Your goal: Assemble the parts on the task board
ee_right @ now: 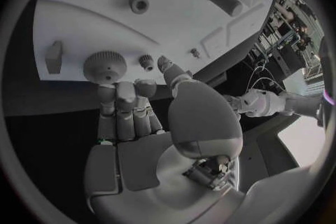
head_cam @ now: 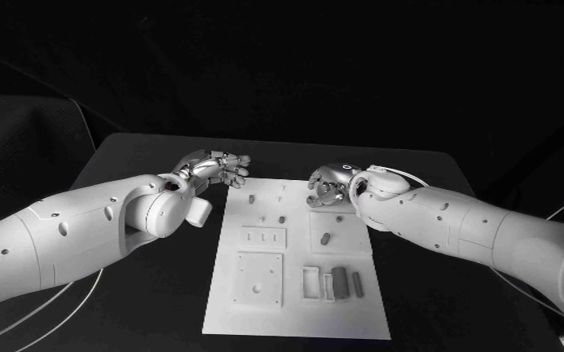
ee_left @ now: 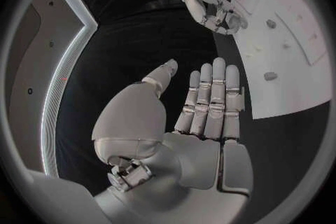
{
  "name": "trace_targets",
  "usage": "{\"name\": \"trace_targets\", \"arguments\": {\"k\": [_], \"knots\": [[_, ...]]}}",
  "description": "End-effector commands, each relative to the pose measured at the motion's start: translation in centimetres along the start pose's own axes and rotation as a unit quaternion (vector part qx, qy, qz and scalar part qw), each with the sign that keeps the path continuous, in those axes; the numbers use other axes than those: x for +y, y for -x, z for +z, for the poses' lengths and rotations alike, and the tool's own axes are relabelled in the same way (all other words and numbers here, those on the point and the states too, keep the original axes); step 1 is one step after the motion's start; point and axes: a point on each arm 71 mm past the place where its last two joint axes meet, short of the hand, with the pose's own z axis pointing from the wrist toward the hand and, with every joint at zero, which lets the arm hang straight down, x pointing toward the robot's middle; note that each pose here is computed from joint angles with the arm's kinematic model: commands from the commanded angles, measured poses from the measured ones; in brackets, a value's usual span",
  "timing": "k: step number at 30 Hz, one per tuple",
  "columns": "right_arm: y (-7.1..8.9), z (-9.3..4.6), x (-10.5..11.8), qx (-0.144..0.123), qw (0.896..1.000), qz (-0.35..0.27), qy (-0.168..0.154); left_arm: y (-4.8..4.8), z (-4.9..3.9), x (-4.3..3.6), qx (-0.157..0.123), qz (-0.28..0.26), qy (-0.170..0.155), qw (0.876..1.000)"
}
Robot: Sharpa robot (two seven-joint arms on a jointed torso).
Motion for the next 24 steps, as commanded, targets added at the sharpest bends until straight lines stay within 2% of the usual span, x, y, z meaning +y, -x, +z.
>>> {"name": "trace_targets", "arguments": {"k": [1, 24], "knots": [[-0.45, 0.01, -0.02, 0.015, 1.000, -0.017, -0.005, -0.20, 0.02, -0.39, 0.006, -0.003, -0.009, 1.000], [-0.91, 0.03, 0.01, 0.020, 0.999, -0.022, -0.011, -0.07, 0.16, -0.59, 0.001, -0.001, -0.011, 1.000]]}}
